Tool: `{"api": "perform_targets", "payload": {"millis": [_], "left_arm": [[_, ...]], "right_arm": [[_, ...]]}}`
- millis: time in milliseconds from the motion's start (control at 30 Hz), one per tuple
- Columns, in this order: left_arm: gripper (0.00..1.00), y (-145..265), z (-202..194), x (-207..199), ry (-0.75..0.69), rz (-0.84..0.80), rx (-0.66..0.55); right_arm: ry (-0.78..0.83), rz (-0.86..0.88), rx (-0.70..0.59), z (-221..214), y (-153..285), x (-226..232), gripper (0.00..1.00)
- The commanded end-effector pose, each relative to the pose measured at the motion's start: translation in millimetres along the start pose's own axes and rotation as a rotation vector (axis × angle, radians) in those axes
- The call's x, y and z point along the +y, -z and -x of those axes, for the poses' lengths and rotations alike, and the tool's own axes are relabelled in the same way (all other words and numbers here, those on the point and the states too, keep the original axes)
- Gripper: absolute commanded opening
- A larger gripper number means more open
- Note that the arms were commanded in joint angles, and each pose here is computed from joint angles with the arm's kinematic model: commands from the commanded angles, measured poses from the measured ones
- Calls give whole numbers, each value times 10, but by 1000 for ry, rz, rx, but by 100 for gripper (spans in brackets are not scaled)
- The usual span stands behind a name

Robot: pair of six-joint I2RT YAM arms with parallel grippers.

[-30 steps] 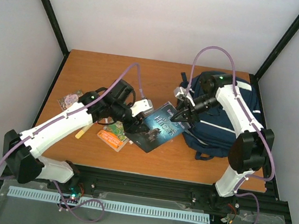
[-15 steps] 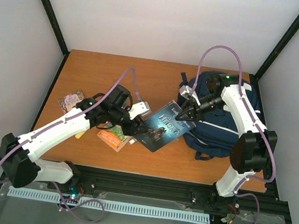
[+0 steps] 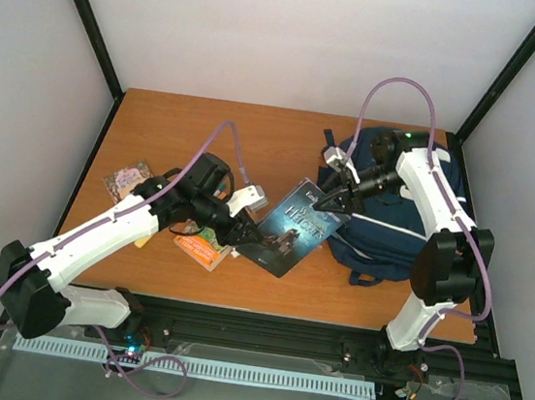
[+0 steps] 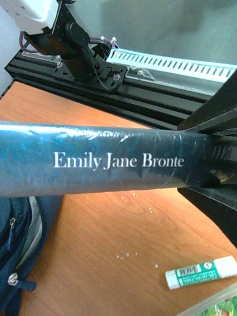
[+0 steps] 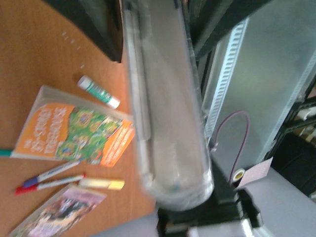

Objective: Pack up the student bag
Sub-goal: Adjust the book at the center of the board.

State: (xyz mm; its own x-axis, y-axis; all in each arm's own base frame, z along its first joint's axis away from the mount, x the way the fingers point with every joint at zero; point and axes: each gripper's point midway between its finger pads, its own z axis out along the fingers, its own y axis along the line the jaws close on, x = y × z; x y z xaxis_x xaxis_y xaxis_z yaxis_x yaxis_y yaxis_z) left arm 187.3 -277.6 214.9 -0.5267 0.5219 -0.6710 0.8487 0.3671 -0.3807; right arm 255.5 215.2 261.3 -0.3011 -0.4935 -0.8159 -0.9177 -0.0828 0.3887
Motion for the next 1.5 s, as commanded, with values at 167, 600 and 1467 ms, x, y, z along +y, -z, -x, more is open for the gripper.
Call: {"api": "perform_targets", "payload": {"millis": [167,600,1467], "left_arm": [[1,208,38,-226,101,-67,-23],[1,98,416,89,346,-12,-90],[1,-652,-90,208,356,556,307]], "right_arm": [[-39,-242,-135,104,352,-714,62],[-192,-591,276,-1049,977,-620,60],[-98,-689,567,-1964,929,-375,58]]}}
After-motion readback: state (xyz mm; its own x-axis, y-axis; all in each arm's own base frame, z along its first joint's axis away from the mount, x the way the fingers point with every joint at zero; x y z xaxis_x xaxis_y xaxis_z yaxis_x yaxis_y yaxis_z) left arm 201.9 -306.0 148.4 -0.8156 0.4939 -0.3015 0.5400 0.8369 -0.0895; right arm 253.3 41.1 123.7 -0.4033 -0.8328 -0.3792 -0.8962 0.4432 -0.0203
